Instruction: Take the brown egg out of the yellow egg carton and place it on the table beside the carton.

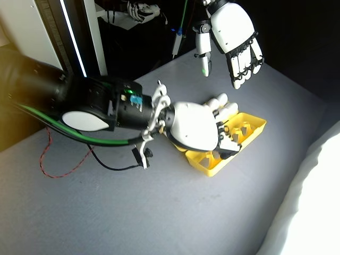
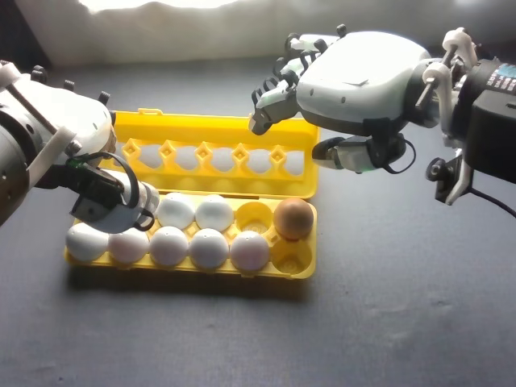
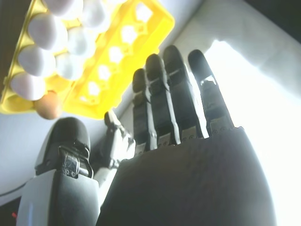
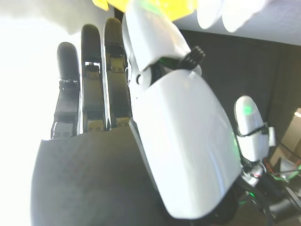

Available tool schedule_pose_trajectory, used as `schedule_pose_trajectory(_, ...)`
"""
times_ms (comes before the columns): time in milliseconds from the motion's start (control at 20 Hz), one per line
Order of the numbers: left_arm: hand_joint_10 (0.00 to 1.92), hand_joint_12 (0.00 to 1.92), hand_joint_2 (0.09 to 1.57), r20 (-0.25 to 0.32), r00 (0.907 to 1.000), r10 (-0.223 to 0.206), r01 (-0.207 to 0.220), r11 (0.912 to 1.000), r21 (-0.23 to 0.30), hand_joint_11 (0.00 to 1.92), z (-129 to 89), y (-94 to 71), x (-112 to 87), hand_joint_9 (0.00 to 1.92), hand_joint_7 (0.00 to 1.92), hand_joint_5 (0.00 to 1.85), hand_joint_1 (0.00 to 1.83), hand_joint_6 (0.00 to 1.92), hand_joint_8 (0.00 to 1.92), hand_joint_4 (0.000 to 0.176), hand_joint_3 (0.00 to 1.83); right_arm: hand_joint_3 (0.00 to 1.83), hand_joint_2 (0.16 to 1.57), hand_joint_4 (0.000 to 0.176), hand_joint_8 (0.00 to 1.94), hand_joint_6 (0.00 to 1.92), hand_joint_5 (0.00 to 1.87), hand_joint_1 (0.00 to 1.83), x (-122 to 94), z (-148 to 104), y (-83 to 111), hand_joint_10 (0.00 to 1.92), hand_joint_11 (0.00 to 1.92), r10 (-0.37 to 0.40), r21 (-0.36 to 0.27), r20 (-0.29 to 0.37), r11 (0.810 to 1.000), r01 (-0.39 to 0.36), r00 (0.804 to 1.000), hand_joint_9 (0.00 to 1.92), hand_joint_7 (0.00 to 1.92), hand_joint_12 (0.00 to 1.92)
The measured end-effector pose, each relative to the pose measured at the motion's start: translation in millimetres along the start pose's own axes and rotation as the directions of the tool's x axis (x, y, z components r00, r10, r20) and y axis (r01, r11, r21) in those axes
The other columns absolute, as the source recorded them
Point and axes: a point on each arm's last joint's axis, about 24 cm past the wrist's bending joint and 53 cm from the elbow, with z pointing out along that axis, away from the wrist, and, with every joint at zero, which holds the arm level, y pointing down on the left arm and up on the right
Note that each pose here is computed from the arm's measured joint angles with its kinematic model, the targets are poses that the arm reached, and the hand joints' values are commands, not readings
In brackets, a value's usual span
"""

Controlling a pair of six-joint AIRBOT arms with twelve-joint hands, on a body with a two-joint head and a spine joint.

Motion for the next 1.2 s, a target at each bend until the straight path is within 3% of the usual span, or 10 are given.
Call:
schedule_pose_trajectory(50, 0.0, 0.76, 1.32, 0.0, 1.0, 0.0, 0.0, 1.0, 0.0, 0.0, 0.0, 0.0, 0.0, 0.44, 0.47, 0.41, 0.03, 0.0, 0.0, 0.0, 0.01, 0.0, 1.18, 0.0, 0.22, 0.38, 0.42, 1.24, 3.4, -3.0, -0.8, 0.75, 0.0, 0.0, 0.007, -0.018, 1.0, 0.0, 1.0, 0.27, 0.53, 1.46)
schedule_pose_trajectory(150, 0.01, 0.81, 1.3, 0.0, 1.0, 0.0, 0.0, 1.0, -0.001, 0.0, 0.0, 0.2, 0.0, 0.47, 0.52, 0.45, 0.15, 0.01, 0.0, 0.0, 0.0, 0.0, 1.17, 0.0, 0.22, 0.38, 0.42, 1.22, 12.4, -9.2, -2.9, 0.75, 0.0, 0.005, 0.02, -0.055, 1.0, -0.004, 0.998, 0.26, 0.53, 1.46)
schedule_pose_trajectory(250, 0.0, 0.73, 1.31, 0.0, 1.0, 0.0, 0.0, 1.0, 0.0, 0.0, 0.0, 0.0, -0.1, 0.42, 0.47, 0.4, 0.13, 0.0, 0.0, 0.0, 0.0, 0.0, 1.17, 0.0, 0.17, 0.34, 0.45, 1.24, 21.4, -12.2, -5.8, 0.69, 0.0, 0.007, 0.029, -0.077, 1.0, -0.005, 0.997, 0.31, 0.57, 1.44)
schedule_pose_trajectory(300, 0.01, 0.79, 1.3, -0.001, 1.0, 0.0, 0.0, 1.0, 0.0, 0.0, 0.0, -0.1, 0.2, 0.45, 0.5, 0.43, 0.15, 0.01, 0.01, 0.0, 0.0, 0.0, 1.17, 0.0, 0.14, 0.31, 0.47, 1.24, 29.6, -13.6, -9.6, 0.68, 0.0, 0.008, 0.039, -0.1, 0.999, -0.004, 0.995, 0.31, 0.59, 1.43)
schedule_pose_trajectory(450, 0.01, 0.74, 1.3, 0.0, 1.0, 0.0, 0.0, 1.0, -0.001, 0.0, 0.0, 0.2, 0.0, 0.44, 0.49, 0.42, 0.12, 0.01, 0.01, 0.0, 0.0, 0.0, 1.17, 0.0, 0.12, 0.3, 0.47, 1.23, 43.2, -16.4, -15.6, 0.73, 0.0, 0.01, 0.054, -0.135, 0.999, -0.002, 0.991, 0.29, 0.59, 1.47)
schedule_pose_trajectory(850, 0.0, 0.69, 1.31, 0.0, 1.0, 0.0, 0.0, 1.0, 0.0, 0.0, 0.0, -0.1, 0.0, 0.42, 0.47, 0.39, 0.11, 0.0, 0.0, 0.0, 0.0, 0.0, 1.16, 0.0, 0.07, 0.24, 0.46, 1.21, 52.3, -12.6, -7.5, 0.68, 0.0, -0.003, 0.03, -0.14, 1.0, 0.007, 0.99, 0.29, 0.58, 1.44)
schedule_pose_trajectory(1000, 0.01, 0.76, 1.3, 0.0, 1.0, 0.0, 0.0, 1.0, 0.0, 0.0, 0.0, 0.0, 0.0, 0.46, 0.5, 0.42, 0.17, 0.01, 0.01, 0.0, 0.0, 0.0, 1.16, 0.0, 0.06, 0.21, 0.48, 1.22, 57.3, -13.1, -7.7, 0.64, 0.0, -0.002, 0.028, -0.144, 1.0, 0.006, 0.99, 0.31, 0.59, 1.43)
schedule_pose_trajectory(1050, 0.01, 0.76, 1.3, 0.0, 1.0, 0.0, 0.0, 1.0, 0.0, 0.0, 0.0, 0.1, 0.0, 0.46, 0.51, 0.43, 0.16, 0.01, 0.0, 0.0, 0.0, 0.0, 1.17, 0.0, 0.05, 0.2, 0.47, 1.22, 63.7, -13.4, -8.0, 0.63, 0.0, 0.0, 0.028, -0.155, 1.0, 0.005, 0.988, 0.3, 0.59, 1.43)
schedule_pose_trajectory(1100, 0.0, 0.69, 1.33, 0.0, 1.0, 0.0, 0.0, 1.0, 0.0, 0.0, 0.0, 0.1, 0.0, 0.41, 0.45, 0.38, 0.03, 0.0, 0.0, 0.0, 0.01, 0.0, 1.17, 0.0, 0.05, 0.2, 0.47, 1.21, 68.0, -12.8, -7.0, 0.62, 0.0, 0.001, 0.027, -0.165, 1.0, 0.003, 0.986, 0.3, 0.58, 1.42)
schedule_pose_trajectory(1200, 0.01, 0.7, 1.33, 0.0, 1.0, 0.0, 0.0, 1.0, 0.0, 0.0, 0.0, -0.1, 0.1, 0.42, 0.47, 0.4, 0.06, 0.01, 0.01, 0.0, 0.01, 0.0, 1.17, 0.0, 0.04, 0.19, 0.47, 1.21, 71.6, -11.5, -3.9, 0.62, 0.0, 0.001, 0.02, -0.17, 1.0, 0.003, 0.985, 0.3, 0.58, 1.43)
